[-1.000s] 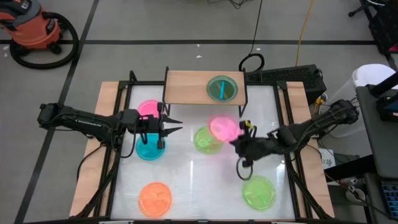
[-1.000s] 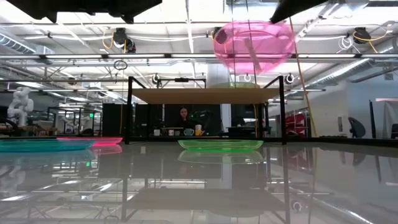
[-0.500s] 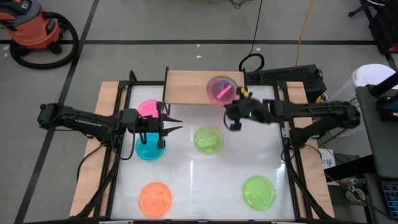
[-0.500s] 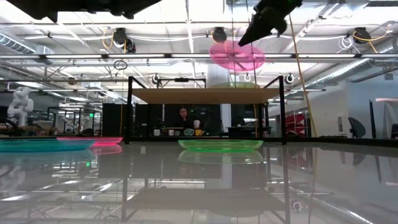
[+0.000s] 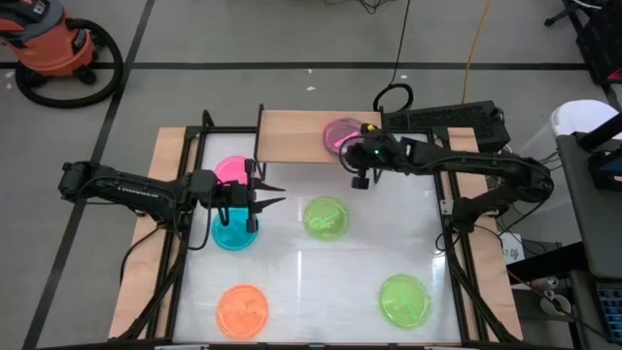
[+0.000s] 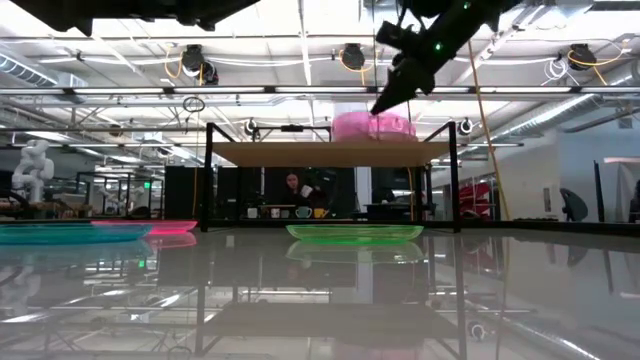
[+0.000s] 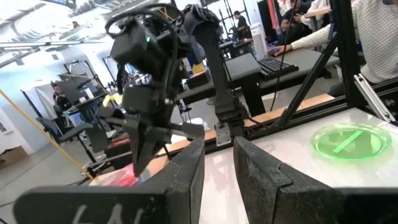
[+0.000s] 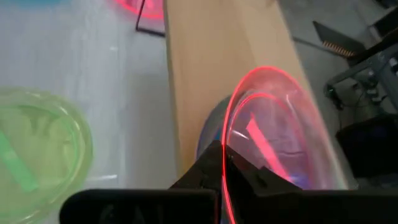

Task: Place and stack plates onto a shelf
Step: Stack the right pink plate on top of the blue plate on the shelf, then stack the orange plate on top of the pink plate on the shelf

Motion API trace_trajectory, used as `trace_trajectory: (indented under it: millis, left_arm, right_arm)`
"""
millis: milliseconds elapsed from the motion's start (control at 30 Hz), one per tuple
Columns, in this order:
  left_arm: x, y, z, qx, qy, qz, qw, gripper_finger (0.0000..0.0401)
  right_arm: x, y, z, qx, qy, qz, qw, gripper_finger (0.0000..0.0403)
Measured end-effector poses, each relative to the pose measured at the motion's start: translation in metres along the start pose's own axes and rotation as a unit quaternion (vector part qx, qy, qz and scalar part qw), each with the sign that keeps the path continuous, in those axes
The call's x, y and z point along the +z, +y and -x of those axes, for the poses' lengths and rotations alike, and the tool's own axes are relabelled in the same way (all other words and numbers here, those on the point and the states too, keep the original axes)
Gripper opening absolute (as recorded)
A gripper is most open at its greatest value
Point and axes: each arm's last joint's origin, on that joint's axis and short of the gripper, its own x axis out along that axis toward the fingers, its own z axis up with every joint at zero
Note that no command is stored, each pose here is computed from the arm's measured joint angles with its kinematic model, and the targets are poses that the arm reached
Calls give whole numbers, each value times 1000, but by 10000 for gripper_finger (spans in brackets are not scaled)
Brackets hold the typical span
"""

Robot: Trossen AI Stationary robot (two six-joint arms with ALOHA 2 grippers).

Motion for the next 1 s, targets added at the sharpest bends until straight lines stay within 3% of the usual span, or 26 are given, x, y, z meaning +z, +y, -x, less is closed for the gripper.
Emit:
trace_trajectory:
  millis: [200, 533, 667, 733, 833, 1000]
  left_arm:
    - [0, 0, 0, 0, 0, -12, 1000, 93]
    - [-2, -1, 0, -5, 13, 19, 1000, 93]
    - [-3, 0, 0, 13, 18, 68, 997, 93]
    - [-6, 1, 1, 76, 51, 91, 992, 93]
    - [-13, 3, 2, 161, 137, 73, 975, 93]
    - [-25, 0, 9, 172, 276, 81, 942, 93]
  right_arm:
    - [-11, 2, -14, 3, 25, -5, 1000, 10]
    - [-8, 1, -9, -5, 5, -35, 999, 105]
    - [-2, 0, 5, -11, -22, -38, 999, 126]
    - [1, 0, 15, -11, -38, -44, 998, 129]
    - [6, 3, 34, -7, -66, -57, 996, 129]
    - [11, 15, 64, 18, -96, -49, 994, 129]
